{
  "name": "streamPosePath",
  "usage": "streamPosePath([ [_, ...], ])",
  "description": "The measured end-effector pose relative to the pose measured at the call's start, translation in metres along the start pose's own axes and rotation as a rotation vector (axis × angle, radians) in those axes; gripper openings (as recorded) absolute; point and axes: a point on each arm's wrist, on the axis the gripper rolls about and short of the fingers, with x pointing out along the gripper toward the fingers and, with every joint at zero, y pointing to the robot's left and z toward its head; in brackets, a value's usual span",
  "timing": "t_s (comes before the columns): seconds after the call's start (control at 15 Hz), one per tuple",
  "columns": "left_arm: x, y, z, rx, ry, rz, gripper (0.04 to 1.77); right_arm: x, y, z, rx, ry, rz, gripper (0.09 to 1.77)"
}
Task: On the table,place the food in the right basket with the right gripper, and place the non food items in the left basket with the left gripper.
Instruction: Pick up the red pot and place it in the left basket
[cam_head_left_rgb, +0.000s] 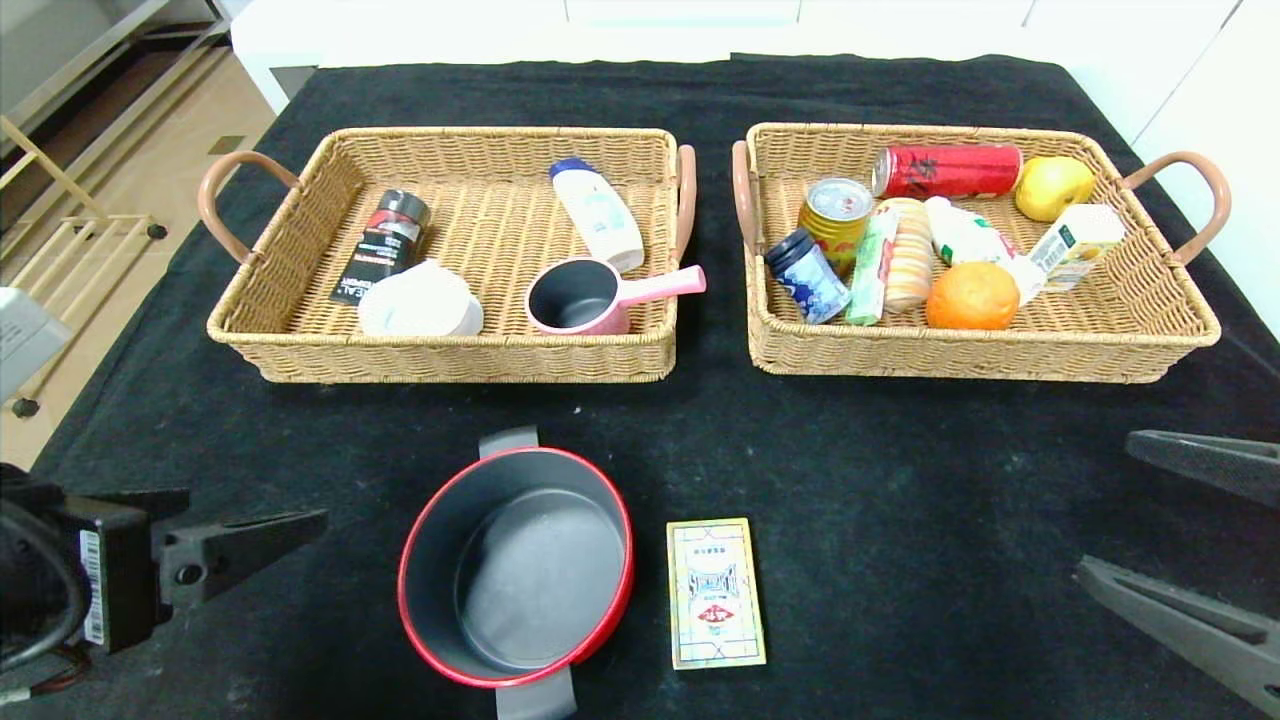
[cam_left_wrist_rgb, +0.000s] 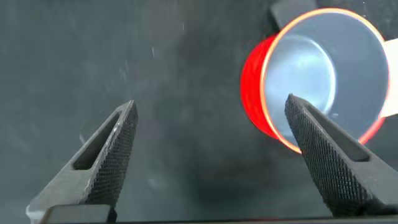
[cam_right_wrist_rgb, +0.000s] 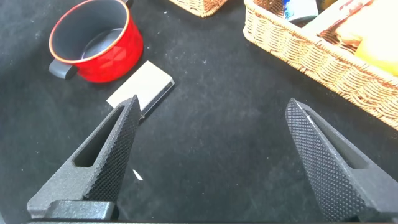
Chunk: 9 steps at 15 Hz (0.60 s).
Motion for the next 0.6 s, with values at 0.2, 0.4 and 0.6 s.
streamPosePath([
  [0.2,0.008,-0.003,0.008,-0.039,0.039,0.015,1.72,0.001,0.000,0.000,0.001,0.002,0.001,1.70],
  [0.4,0.020,-0.007,0.017,-0.049,0.093,0.038,1.72,0.001,0.000,-0.001,0.004,0.008,0.004,1.71],
  [0.6,0.037,-0.013,0.026,-0.079,0.130,0.075,1.72,0.004,-0.001,-0.004,0.007,0.022,0.006,1.71],
])
